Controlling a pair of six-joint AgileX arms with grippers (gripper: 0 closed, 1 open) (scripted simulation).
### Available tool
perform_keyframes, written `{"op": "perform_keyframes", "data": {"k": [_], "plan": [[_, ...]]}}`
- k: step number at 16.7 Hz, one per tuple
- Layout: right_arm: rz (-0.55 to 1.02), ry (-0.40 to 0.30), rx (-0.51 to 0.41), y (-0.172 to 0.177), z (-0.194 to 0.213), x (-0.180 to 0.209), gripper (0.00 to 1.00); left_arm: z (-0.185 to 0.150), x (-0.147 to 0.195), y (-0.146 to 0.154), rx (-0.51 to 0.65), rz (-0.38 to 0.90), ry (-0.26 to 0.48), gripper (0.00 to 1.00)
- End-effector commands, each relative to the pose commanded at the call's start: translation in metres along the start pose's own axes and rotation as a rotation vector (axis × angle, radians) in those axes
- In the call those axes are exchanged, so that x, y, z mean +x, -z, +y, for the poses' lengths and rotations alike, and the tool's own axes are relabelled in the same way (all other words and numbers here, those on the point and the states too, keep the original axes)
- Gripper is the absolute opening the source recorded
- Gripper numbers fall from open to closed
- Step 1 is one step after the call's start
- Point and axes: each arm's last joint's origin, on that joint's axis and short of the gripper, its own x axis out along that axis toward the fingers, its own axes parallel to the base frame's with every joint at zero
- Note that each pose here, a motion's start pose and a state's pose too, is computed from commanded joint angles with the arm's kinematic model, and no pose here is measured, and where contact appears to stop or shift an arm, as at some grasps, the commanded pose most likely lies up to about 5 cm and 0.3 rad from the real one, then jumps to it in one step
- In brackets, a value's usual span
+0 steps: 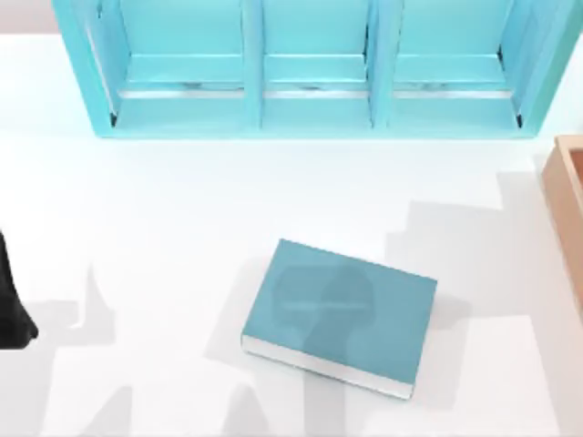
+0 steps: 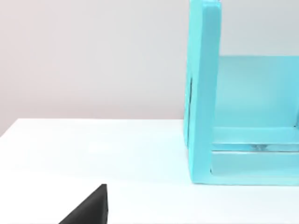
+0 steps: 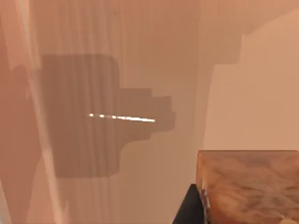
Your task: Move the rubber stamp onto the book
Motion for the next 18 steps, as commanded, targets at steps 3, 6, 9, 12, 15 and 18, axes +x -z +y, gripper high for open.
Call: {"op": "perform_keyframes", "data": {"k": [3,6,9,12,15,18], "plan": [[-0.061,0.019,0.002,-0.001,0.035,-0.043,0.00,0.000,0.000,0.000,0.000,0.000,0.000,1.00],[-0.147,0.004,-0.003,0.007,0.068,-0.085,0.00,0.000,0.000,0.000,0.000,0.000,0.000,1.00],[-0.110,-0.030,-0.014,0.016,0.094,-0.094,0.00,0.000,0.000,0.000,0.000,0.000,0.000,1.00],[-0.042,-0.040,-0.014,0.019,0.104,-0.087,0.00,0.000,0.000,0.000,0.000,0.000,0.000,1.00],[-0.042,-0.040,-0.014,0.019,0.104,-0.087,0.00,0.000,0.000,0.000,0.000,0.000,0.000,1.00],[-0.041,-0.039,-0.009,0.016,0.108,-0.084,0.00,0.000,0.000,0.000,0.000,0.000,0.000,1.00]]}}
